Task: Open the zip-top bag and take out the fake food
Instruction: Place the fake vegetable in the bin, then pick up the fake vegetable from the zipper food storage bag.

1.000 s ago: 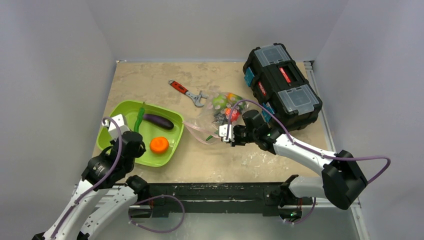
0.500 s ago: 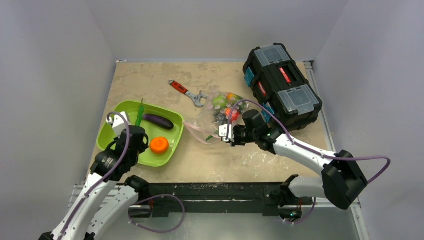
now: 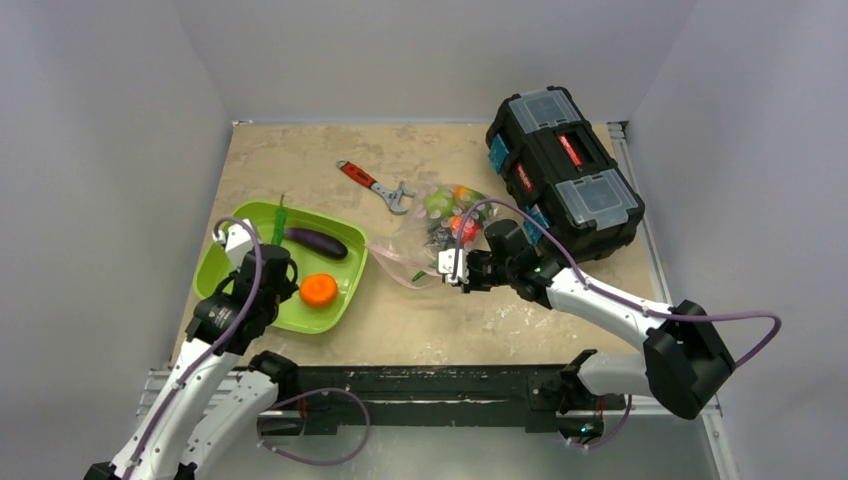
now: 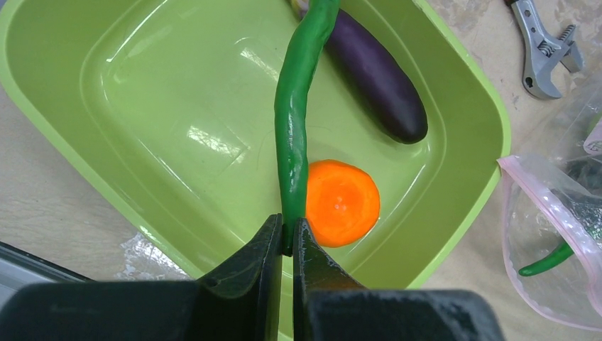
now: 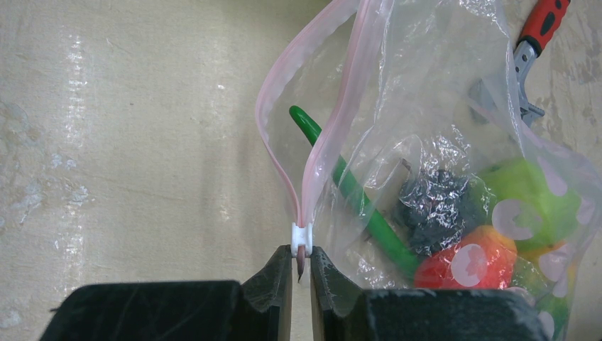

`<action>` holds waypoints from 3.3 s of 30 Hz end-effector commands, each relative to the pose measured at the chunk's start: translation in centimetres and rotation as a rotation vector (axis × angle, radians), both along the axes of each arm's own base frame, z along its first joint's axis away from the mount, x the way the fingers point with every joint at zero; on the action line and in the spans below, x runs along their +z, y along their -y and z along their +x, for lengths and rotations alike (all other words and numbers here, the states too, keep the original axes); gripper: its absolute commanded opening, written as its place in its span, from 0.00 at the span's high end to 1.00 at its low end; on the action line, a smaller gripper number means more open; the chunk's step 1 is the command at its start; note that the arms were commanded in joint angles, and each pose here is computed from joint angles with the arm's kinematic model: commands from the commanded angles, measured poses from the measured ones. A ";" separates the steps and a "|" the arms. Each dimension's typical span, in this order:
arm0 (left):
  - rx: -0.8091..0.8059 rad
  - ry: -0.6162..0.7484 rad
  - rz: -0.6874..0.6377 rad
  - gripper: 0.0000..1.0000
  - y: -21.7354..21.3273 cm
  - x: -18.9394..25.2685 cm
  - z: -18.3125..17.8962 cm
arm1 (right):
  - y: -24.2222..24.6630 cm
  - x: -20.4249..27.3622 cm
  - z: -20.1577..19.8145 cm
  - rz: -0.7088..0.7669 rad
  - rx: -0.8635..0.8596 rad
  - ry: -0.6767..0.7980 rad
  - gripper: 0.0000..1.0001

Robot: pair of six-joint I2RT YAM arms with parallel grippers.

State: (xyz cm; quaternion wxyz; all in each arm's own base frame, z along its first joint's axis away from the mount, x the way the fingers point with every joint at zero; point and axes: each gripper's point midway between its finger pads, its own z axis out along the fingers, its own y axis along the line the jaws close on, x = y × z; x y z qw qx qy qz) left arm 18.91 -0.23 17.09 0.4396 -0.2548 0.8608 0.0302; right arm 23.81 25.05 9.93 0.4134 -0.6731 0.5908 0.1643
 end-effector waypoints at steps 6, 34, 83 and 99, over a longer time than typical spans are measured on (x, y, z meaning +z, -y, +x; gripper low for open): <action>0.013 0.011 -0.025 1.00 0.2 0.2 1.4 | -0.8 2.0 0.9 0.039 0.003 0.036 0.96; 0.149 -0.027 -0.320 0.30 2.4 -2.3 -0.7 | -0.8 2.7 0.8 0.052 0.008 0.046 0.97; -0.793 0.139 -0.738 0.15 20.4 -2.0 -2.0 | -1.0 2.0 0.5 0.069 0.014 -0.036 0.97; -0.815 0.135 -0.741 0.14 22.1 -3.2 -2.1 | -1.0 2.1 0.5 0.078 0.011 -0.048 0.97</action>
